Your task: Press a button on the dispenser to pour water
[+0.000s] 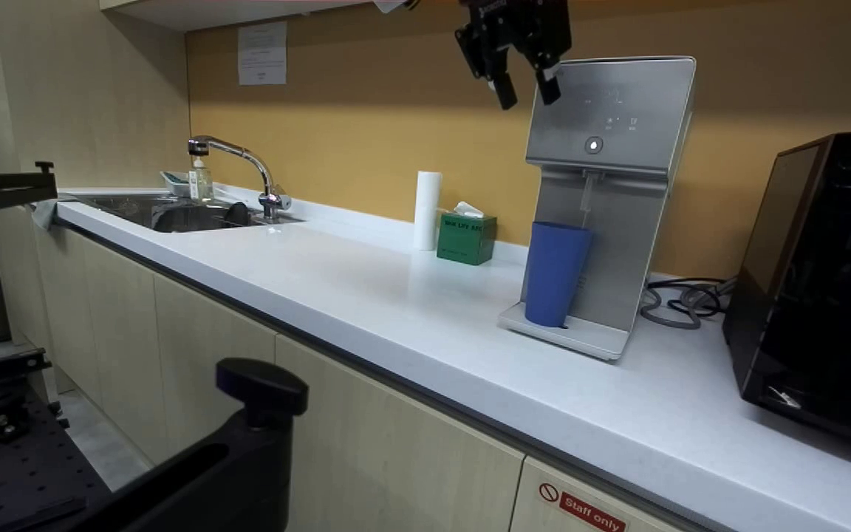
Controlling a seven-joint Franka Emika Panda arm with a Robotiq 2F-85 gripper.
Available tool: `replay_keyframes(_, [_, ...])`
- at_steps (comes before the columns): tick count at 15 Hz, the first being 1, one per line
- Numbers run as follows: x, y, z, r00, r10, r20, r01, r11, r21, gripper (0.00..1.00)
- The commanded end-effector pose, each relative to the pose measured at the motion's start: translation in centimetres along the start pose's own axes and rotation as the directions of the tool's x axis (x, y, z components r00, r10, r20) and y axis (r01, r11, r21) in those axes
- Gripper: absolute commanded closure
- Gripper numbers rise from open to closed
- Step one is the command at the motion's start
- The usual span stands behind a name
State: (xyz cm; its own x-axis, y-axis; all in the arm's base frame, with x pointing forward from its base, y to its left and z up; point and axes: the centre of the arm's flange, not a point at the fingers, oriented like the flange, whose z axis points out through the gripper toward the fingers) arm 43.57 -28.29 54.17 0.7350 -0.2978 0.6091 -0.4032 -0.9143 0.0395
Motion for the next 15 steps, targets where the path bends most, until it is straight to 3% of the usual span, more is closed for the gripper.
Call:
replay_keyframes(1, [-0.4, -1.1, -0.4, 0.998, 0.04, 0.04, -0.039, 0.999, -0.023, 0.02])
replay_keyframes(15, [-1.2, -1.9, 1.3, 0.987, 0.063, 0.15, -0.062, 0.998, -0.018, 0.0])
